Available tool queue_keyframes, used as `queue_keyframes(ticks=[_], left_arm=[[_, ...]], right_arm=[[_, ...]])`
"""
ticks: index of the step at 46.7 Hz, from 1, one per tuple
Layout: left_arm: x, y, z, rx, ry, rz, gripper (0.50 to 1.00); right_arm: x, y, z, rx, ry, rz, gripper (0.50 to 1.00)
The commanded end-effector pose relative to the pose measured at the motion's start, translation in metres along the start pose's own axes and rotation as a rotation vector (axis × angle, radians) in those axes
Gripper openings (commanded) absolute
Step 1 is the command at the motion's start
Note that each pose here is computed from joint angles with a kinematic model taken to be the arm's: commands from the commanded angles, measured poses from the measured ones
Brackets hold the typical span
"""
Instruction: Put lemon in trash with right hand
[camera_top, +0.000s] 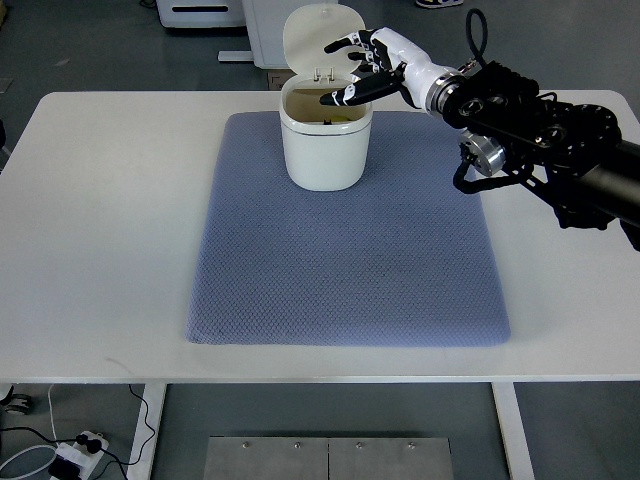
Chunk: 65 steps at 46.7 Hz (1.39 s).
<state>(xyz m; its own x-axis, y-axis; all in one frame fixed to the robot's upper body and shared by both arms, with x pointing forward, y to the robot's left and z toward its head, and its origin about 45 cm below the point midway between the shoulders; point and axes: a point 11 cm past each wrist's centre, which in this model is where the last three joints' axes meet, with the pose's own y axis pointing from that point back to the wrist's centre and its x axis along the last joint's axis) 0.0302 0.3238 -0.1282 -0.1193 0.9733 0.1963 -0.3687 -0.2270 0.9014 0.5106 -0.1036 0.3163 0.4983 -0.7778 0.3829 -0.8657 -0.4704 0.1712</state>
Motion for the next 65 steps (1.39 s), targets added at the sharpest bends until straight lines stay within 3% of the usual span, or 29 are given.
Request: queue_keyframes(ticks=[1, 12, 28, 51, 65], left_arm=[[0.000, 0.000, 0.000, 0.000, 0.000, 0.000, 1.000], [0.000, 0.000, 0.000, 0.000, -0.001, 0.000, 1.000], [0.000, 0.000, 0.000, 0.000, 0.000, 0.000, 1.000], [0.000, 0.000, 0.000, 0.000, -0.001, 0.000, 1.000], [0.000, 0.000, 0.000, 0.000, -0.001, 0.000, 1.000]], right_arm=[[0.001, 0.000, -0.001, 0.001, 0.001, 0.002, 0.947], [0.000, 0.002, -0.002, 0.005, -0.003, -0.008, 0.993], [0.002, 0.030, -0.006, 0.038, -0.033, -0.081, 1.000], [0.086, 0.093, 0.024, -0.008, -0.120, 0.044, 1.000], [0.115, 0.137, 0.071, -0.029, -0.354, 0.154, 1.000]])
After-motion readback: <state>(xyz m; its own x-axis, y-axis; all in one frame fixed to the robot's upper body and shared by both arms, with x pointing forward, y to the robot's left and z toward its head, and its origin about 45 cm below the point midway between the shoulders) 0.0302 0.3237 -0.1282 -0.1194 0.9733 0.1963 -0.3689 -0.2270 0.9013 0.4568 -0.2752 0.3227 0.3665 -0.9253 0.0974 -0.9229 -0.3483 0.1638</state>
